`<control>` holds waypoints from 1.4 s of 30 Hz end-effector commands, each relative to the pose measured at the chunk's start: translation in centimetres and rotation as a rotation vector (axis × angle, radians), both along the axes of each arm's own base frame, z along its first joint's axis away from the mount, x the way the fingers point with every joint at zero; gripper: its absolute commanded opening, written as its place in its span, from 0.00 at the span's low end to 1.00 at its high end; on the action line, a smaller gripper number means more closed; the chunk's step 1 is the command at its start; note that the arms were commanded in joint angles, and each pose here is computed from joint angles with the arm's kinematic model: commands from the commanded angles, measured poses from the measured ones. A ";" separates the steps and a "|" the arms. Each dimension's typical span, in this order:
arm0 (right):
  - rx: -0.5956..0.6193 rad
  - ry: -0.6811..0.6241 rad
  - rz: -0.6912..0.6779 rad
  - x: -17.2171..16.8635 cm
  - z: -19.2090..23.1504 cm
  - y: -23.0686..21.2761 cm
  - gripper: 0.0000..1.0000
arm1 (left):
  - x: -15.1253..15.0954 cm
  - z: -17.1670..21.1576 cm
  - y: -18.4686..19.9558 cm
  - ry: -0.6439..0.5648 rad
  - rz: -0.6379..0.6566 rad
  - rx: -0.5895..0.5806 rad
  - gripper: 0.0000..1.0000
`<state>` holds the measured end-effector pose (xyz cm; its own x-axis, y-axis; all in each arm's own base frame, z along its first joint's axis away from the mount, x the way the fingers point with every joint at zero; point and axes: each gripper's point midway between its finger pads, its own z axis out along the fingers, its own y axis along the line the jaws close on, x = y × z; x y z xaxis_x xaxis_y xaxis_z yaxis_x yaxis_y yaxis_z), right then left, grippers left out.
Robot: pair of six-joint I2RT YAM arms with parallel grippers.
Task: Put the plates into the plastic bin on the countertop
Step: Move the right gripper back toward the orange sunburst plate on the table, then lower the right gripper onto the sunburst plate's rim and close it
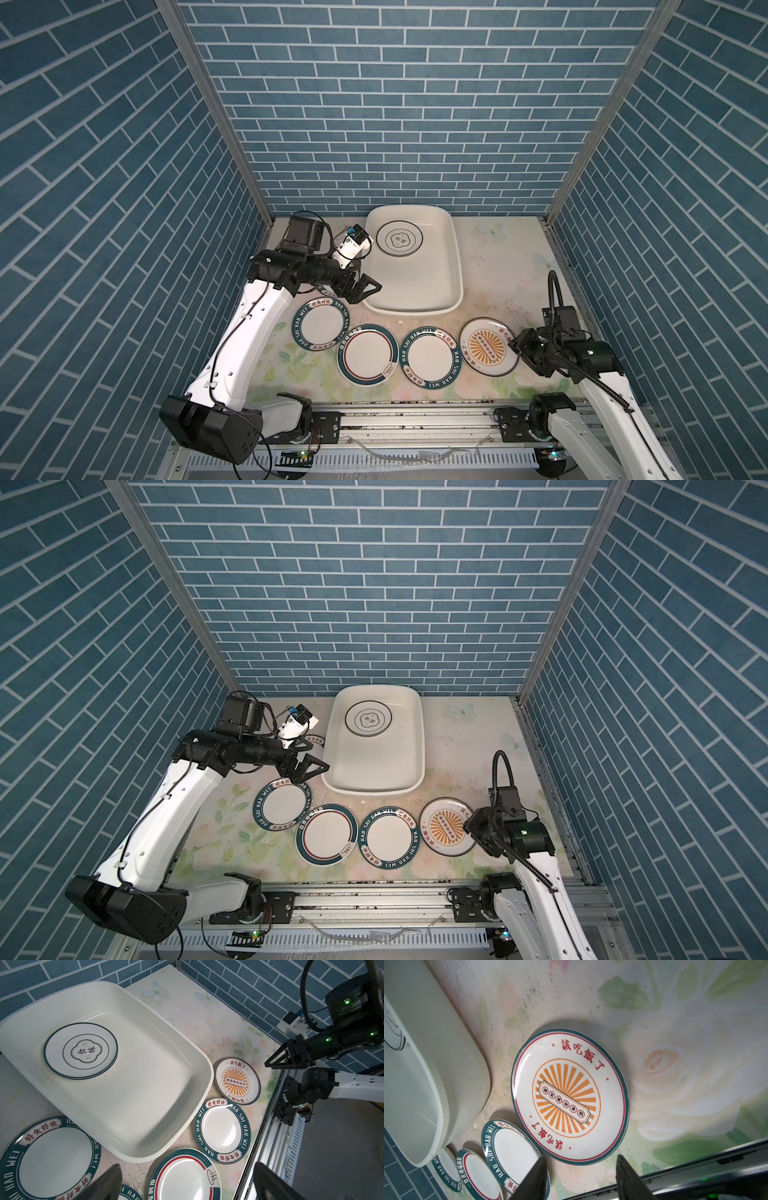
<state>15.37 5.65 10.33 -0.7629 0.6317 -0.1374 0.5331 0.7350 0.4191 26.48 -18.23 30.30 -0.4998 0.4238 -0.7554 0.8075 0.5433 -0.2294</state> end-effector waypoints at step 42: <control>0.183 0.125 -0.149 -1.0 -8.4 1.9 0.50 | -0.3 0.7 -0.4 -0.001 -0.022 -0.009 0.99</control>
